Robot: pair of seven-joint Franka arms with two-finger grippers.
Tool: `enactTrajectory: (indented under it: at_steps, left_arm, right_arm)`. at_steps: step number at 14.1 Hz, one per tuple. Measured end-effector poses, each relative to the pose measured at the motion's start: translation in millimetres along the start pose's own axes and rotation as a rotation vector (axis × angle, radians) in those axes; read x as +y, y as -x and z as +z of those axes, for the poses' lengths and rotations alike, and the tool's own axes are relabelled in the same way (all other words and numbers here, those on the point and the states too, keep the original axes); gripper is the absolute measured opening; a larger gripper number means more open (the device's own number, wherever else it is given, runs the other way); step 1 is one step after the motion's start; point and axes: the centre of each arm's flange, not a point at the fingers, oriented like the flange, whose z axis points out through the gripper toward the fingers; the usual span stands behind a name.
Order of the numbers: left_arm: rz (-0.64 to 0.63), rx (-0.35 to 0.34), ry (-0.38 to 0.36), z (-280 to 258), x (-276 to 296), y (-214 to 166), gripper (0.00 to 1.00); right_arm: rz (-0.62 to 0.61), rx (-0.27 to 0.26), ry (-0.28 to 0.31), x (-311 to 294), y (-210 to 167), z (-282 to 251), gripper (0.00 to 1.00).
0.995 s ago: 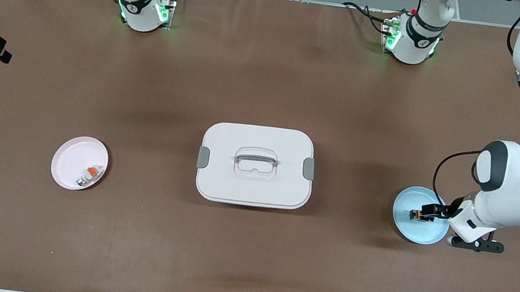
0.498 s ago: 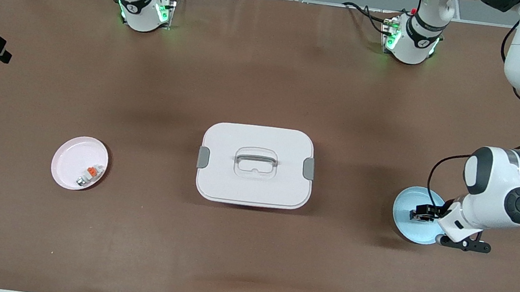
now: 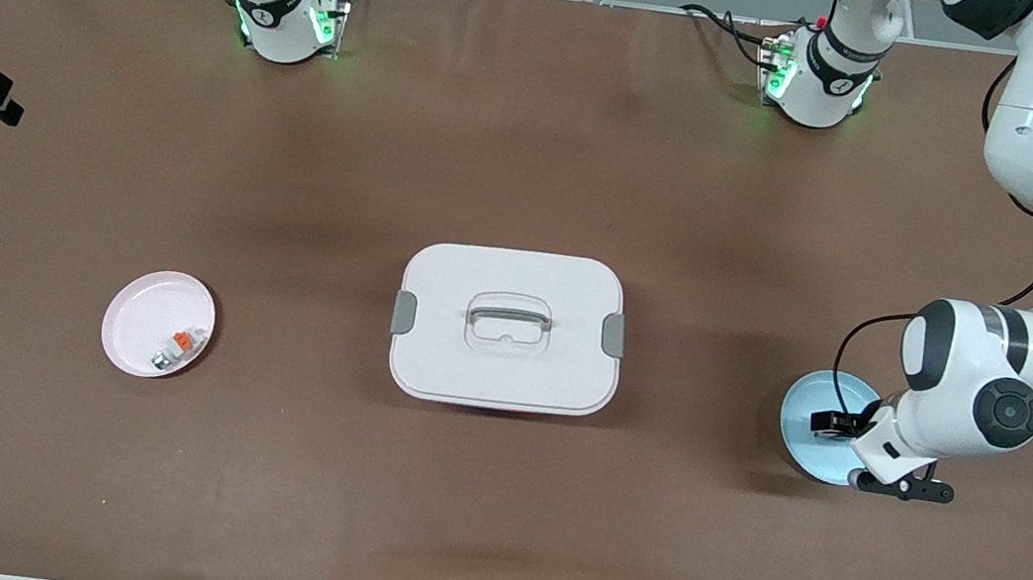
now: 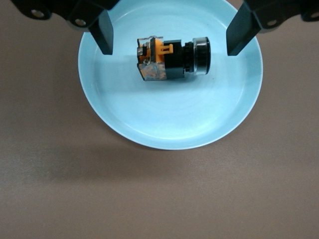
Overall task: Transfer orange switch to right arm and place
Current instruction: 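Reach the left gripper down over the black-orange switch on the blue plate, then close the left gripper on the black-orange switch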
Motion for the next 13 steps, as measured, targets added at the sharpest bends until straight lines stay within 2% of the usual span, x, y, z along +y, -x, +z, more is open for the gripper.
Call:
enactTrajectory:
  at_steps: [4, 8, 13]
  left_arm:
    - [0.010, -0.003, -0.002, 9, 6, 0, 1.00]
    - [0.042, -0.012, -0.043, 18, 3, 0, 1.00]
    - [0.026, -0.017, -0.045, 22, 0, 0, 1.00]
  right_arm:
    - [-0.002, 0.000, 0.000, -1, 0, 0, 1.00]
    - [-0.001, 0.000, 0.000, 0, 0, 0, 1.00]
    - [0.000, 0.000, 0.001, 0, 0, 0, 1.00]
